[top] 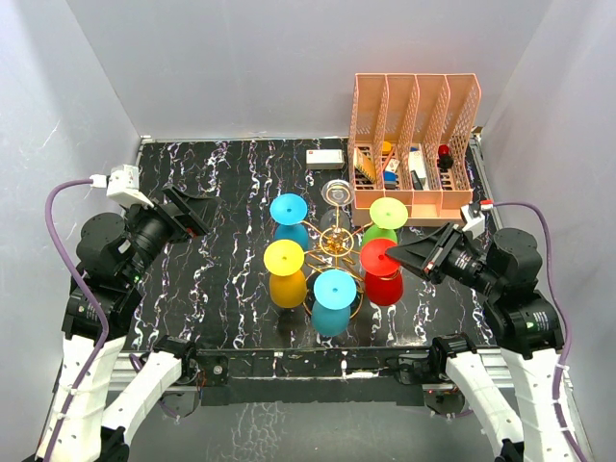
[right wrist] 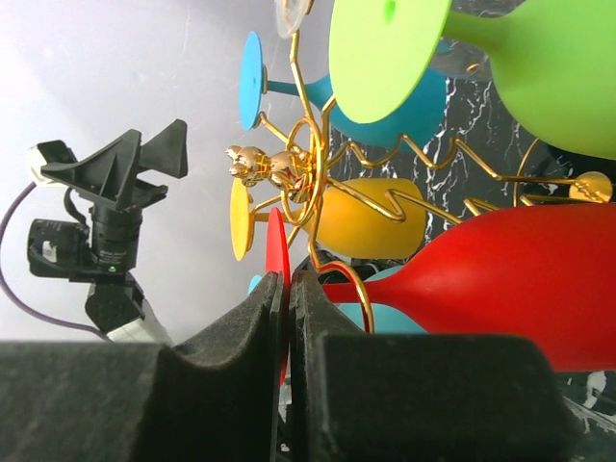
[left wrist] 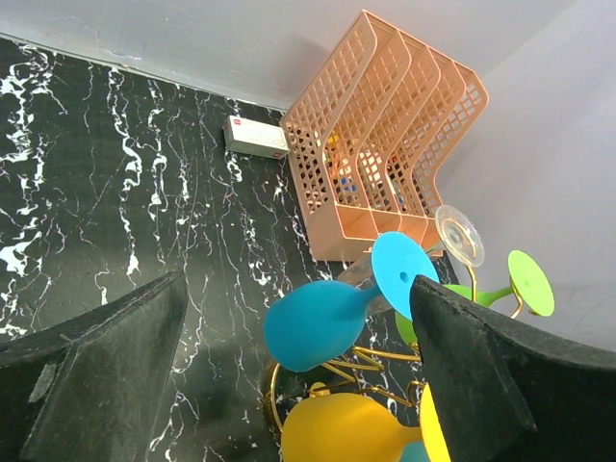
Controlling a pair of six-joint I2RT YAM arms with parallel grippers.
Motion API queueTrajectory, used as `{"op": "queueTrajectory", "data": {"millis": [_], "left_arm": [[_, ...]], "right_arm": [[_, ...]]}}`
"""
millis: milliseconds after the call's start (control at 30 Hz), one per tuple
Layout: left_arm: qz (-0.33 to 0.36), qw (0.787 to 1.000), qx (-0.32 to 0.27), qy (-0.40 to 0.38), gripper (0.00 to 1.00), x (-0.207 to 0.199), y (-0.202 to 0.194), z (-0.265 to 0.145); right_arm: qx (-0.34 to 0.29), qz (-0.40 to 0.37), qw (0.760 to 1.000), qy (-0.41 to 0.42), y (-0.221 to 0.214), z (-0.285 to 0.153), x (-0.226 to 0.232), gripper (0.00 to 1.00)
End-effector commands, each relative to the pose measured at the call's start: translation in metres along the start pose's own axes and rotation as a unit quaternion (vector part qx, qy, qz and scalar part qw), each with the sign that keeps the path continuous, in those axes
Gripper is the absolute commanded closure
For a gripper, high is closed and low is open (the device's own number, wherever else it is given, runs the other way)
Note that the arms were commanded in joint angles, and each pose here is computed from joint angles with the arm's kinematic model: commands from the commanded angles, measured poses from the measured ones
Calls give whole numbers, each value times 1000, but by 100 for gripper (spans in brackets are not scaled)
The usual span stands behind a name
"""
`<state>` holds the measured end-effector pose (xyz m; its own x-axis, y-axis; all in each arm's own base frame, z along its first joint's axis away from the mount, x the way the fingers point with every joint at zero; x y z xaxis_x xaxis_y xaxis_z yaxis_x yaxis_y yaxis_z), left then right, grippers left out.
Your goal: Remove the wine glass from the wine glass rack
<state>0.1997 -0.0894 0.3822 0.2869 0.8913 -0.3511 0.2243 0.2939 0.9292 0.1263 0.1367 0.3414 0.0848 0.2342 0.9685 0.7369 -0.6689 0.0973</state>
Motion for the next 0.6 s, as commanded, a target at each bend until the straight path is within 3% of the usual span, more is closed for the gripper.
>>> {"op": "queueTrajectory", "data": {"millis": [0,567], "left_arm": [[8,1000,-6,6,3,2,4,-2],[9,1000,-6,4,3,0,6,-1]], "right_arm": [[4,-10,998,55,-2,-4,23,92],[89,-18,993,73,-11,5,25,92]]}}
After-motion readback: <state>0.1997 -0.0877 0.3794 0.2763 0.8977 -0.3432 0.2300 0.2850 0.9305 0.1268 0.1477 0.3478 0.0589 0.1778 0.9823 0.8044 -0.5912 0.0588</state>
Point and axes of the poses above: each gripper's point midway between its finger pads, its own z axis out along the fingers, its own x axis along the line the jaws close on, y = z × x, the point moved 3 cm from there along -z, back along the fingers, and after that the axes turned 12 degrees about z, right-handed, at the moved point
